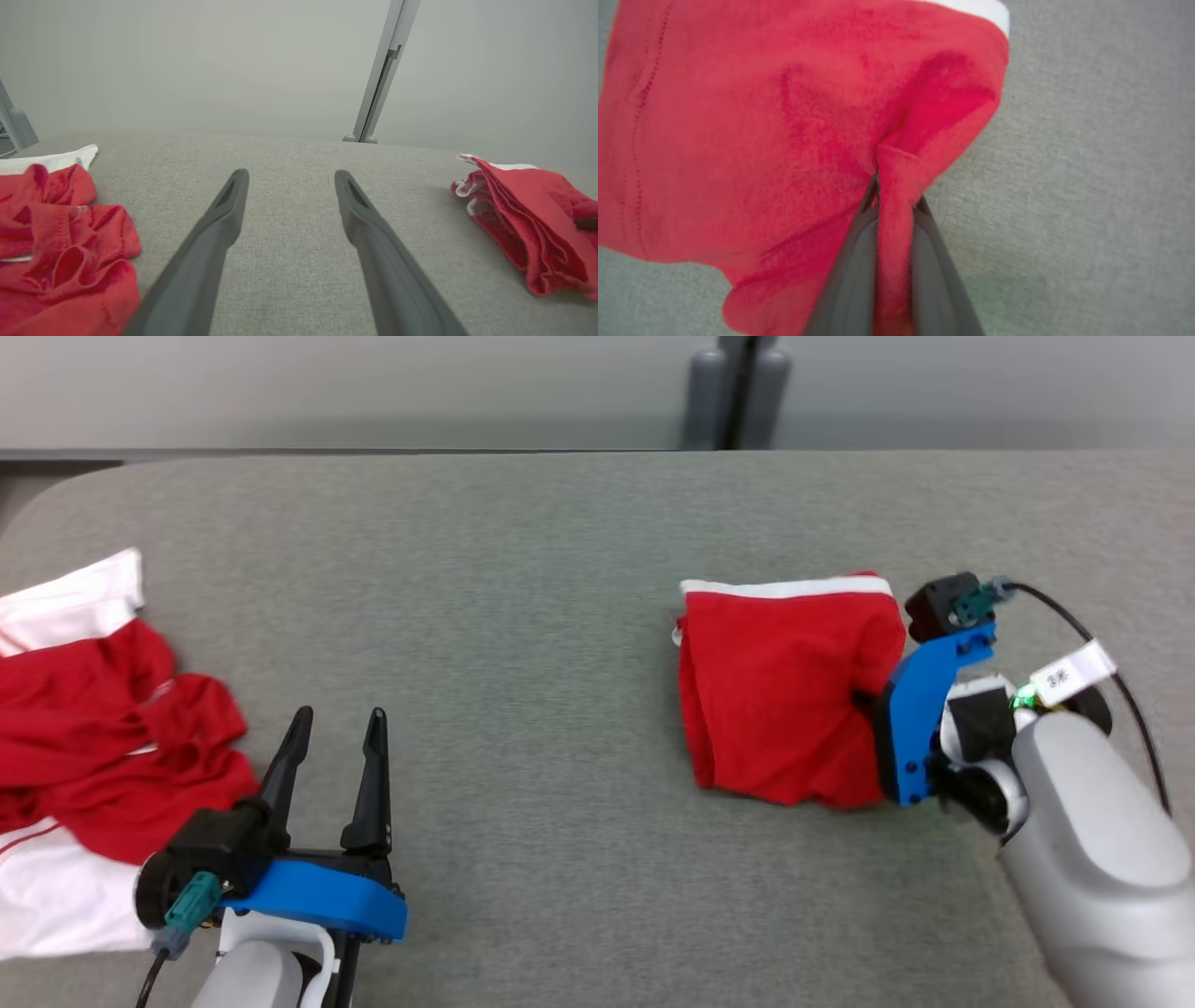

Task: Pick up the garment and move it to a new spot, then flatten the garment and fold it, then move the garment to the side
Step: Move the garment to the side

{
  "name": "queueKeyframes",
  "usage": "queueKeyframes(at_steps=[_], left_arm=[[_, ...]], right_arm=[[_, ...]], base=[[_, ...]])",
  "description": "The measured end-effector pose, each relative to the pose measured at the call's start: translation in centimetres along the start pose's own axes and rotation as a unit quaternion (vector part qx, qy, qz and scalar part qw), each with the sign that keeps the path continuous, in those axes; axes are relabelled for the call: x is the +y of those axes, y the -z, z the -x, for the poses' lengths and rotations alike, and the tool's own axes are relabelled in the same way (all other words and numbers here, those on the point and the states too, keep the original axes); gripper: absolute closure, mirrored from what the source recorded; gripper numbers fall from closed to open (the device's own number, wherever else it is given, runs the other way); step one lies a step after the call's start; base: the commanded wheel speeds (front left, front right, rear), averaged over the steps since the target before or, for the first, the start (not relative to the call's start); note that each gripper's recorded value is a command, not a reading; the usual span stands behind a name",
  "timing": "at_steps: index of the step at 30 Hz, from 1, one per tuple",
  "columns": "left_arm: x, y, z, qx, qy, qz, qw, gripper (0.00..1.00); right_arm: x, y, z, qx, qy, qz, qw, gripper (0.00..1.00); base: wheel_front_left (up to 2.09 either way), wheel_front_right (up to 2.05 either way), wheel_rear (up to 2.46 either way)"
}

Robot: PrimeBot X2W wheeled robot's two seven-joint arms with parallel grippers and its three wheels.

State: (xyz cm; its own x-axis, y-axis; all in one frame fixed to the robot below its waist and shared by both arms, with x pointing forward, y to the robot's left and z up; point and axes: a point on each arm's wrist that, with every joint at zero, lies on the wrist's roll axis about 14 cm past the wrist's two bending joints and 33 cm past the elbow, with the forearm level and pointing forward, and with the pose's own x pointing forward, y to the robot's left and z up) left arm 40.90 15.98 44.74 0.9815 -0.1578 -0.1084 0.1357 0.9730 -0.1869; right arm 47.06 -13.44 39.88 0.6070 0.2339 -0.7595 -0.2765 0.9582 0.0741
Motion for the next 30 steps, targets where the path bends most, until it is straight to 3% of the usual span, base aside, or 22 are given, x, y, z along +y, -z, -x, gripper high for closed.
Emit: queueKeyframes(at_steps=[7, 17, 26, 28, 30], left_arm=[[-4.5, 0.7, -3.2, 0.002, 0.069, 0.005, 0.998, 0.00], [-11.5, 2.2, -8.3, 0.016, 0.184, 0.005, 0.983, 0.00], [-12.7, 4.0, -11.1, 0.034, 0.222, -0.014, 0.974, 0.00], [-12.5, 4.3, -11.2, 0.038, 0.223, -0.016, 0.974, 0.00], [-12.3, 4.4, -11.4, 0.041, 0.224, -0.020, 0.974, 0.00]], right_arm=[[-7.7, -1.6, 5.3, -0.006, 0.089, 0.126, 0.988, 1.00], [-21.0, 2.7, 11.7, 0.040, 0.232, 0.143, 0.961, 1.00], [-27.9, 4.8, 12.7, 0.049, 0.302, 0.140, 0.942, 1.00], [-27.6, 4.3, 11.8, 0.022, 0.292, 0.135, 0.947, 1.00], [-27.3, 4.6, 10.7, 0.036, 0.286, 0.164, 0.943, 1.00]], base=[[0.00, 0.00, 0.00], [0.00, 0.00, 0.00], [0.00, 0.00, 0.00], [0.00, 0.00, 0.00], [0.00, 0.00, 0.00]])
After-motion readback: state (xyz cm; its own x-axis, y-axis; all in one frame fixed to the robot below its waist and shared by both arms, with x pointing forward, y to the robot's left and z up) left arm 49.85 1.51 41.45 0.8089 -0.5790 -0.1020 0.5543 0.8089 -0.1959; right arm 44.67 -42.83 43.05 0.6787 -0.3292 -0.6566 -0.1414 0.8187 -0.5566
